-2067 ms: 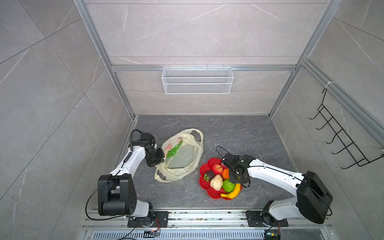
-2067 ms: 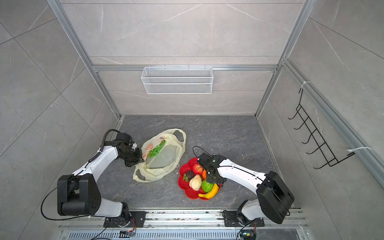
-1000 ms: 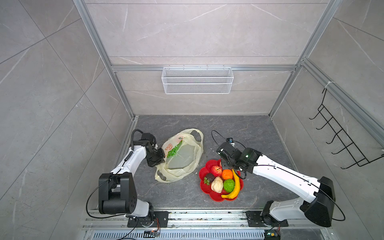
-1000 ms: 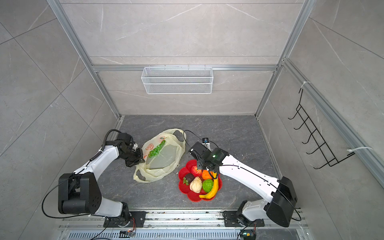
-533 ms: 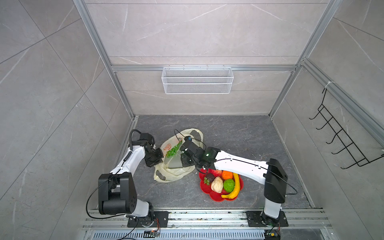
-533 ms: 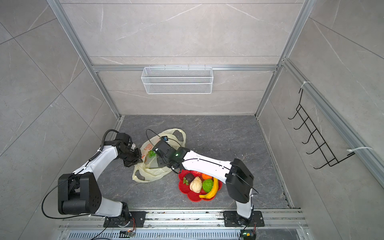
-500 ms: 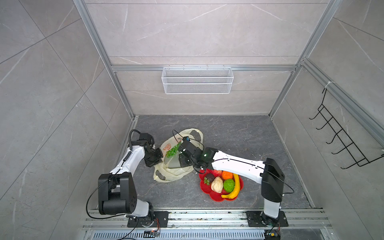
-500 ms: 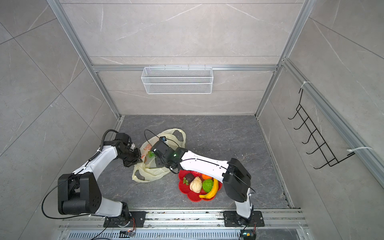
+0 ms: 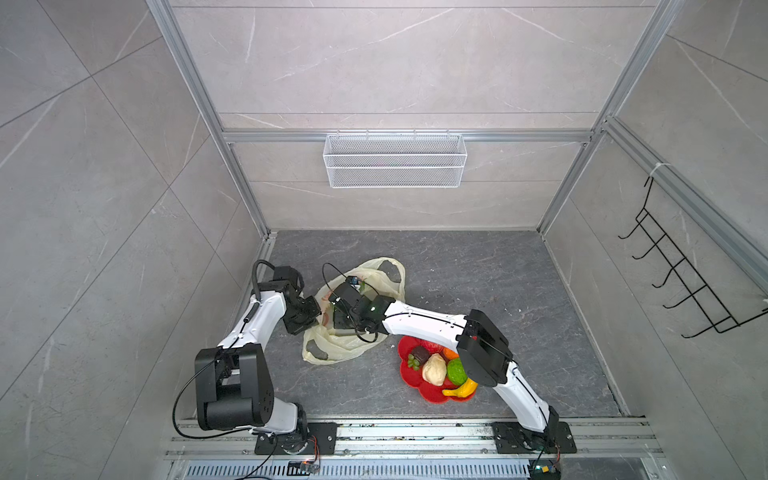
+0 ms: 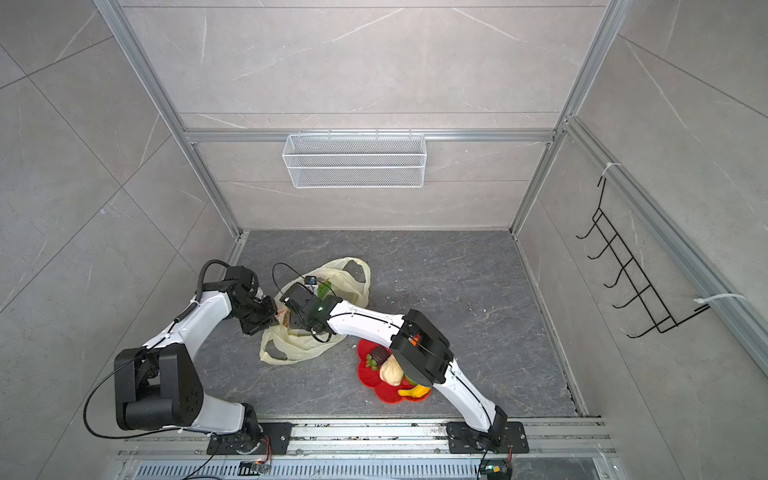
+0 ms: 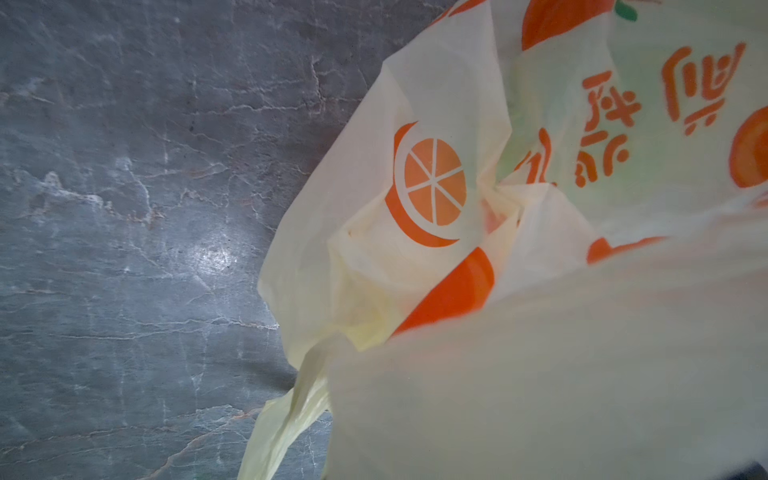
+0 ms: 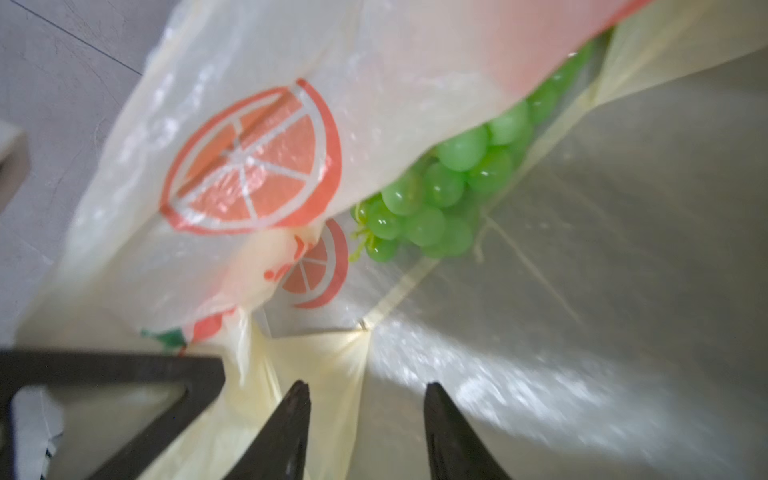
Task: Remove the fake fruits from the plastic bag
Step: 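Move the right gripper back into the bag toward the green grapes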
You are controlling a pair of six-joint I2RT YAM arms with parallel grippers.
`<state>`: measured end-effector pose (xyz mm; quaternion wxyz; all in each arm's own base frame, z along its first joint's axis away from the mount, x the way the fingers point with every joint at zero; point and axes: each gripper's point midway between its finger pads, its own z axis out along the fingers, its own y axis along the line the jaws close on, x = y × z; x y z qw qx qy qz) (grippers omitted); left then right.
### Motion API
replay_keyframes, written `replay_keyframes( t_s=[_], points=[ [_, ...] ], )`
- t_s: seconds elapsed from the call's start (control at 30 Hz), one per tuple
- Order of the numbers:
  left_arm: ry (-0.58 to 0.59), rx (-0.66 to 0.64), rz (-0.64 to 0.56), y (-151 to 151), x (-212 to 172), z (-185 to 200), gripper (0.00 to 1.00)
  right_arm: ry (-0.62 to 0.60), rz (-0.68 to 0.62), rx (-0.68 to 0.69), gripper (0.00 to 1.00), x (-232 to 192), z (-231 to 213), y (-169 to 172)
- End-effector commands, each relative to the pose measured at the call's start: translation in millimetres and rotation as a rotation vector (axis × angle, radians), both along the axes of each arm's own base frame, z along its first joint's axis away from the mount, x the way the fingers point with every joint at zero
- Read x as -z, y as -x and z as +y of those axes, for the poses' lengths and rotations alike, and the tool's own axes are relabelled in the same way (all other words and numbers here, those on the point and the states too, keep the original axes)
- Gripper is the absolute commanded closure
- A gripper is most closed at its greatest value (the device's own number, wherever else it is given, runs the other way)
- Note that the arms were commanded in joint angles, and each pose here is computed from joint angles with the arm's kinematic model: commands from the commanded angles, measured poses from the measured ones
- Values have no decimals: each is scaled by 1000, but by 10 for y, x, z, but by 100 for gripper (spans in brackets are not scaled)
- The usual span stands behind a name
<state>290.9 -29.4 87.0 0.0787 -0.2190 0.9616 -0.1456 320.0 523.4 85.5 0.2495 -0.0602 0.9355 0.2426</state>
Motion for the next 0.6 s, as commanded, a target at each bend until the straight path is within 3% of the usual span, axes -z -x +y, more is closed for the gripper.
replay_keyframes(
  t_s=[0.0, 0.3, 0.57],
  points=[
    [-15, -15, 31, 21, 17, 49, 98, 5, 45, 62, 52, 130, 26, -121],
    [32, 2, 58, 41, 86, -38, 98, -43, 145, 140, 51, 444, 103, -303],
    [43, 6, 70, 51, 108, -54, 98, -45, 165, 130, 52, 586, 184, -371]
  ],
)
